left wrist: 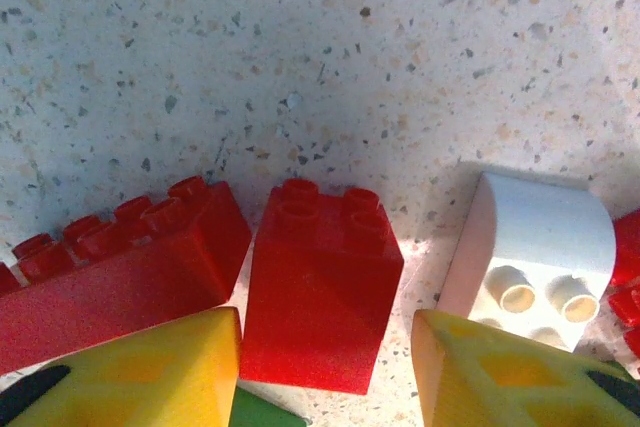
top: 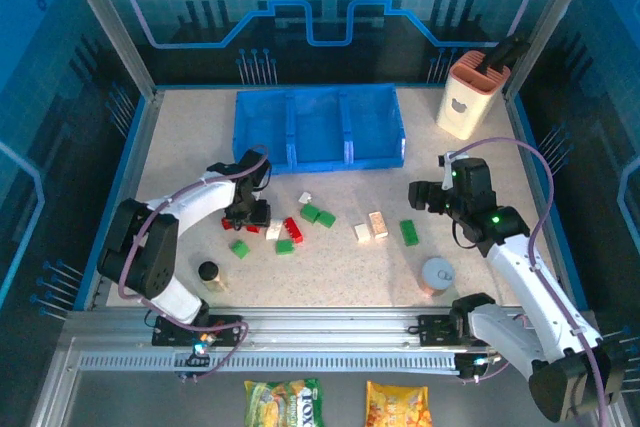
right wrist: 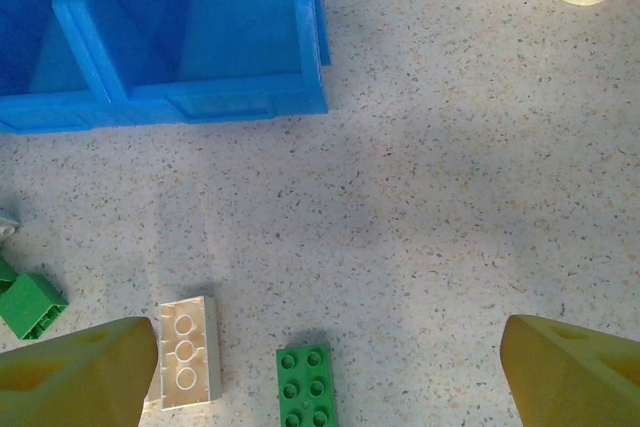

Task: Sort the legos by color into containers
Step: Pick up the lego from the middle-left of the table.

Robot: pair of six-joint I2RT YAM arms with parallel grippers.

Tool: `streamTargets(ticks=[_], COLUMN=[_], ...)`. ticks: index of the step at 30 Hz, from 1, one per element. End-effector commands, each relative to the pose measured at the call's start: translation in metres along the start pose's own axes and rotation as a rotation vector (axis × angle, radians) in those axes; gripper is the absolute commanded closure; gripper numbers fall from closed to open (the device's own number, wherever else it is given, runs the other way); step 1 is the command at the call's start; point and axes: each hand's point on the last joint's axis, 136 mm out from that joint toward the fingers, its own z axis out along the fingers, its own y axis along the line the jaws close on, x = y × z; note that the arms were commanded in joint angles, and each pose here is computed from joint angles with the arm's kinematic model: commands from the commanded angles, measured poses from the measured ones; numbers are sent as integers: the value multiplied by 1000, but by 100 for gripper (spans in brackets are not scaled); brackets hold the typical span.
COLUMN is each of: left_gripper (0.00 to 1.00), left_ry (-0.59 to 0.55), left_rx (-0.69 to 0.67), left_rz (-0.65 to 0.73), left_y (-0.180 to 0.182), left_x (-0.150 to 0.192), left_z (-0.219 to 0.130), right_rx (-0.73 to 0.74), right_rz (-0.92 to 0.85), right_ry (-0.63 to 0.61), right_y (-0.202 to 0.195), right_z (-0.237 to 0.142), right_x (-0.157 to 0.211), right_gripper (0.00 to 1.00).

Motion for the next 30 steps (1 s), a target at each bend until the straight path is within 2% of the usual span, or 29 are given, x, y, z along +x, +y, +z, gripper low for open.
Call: streamTargets(ticks=[1, 7, 19, 25, 30], left_gripper=[53, 55, 65, 67, 67], left_ry=[-15, 1, -16, -84, -162], left_rx=[-9, -20, -41, -4, 74], left_rz=[24, 32, 44, 49, 54], left_y=[-2, -2, -1, -14, -41], left_x=[-7, -7, -12, -22, -43], left_z=[-4, 0, -2, -31, -65], right_rx=[-21, -17, 1, 4, 1], right_rz=[-4, -9, -24, -26, -25], right_ry=[-10, -11, -25, -34, -33], right_y=[7, 6, 3, 3, 3], right_z=[-11, -13, -18, -22, -22], right_x=[-6, -7, -8, -10, -10], right_gripper=[10, 11, 11, 11, 11])
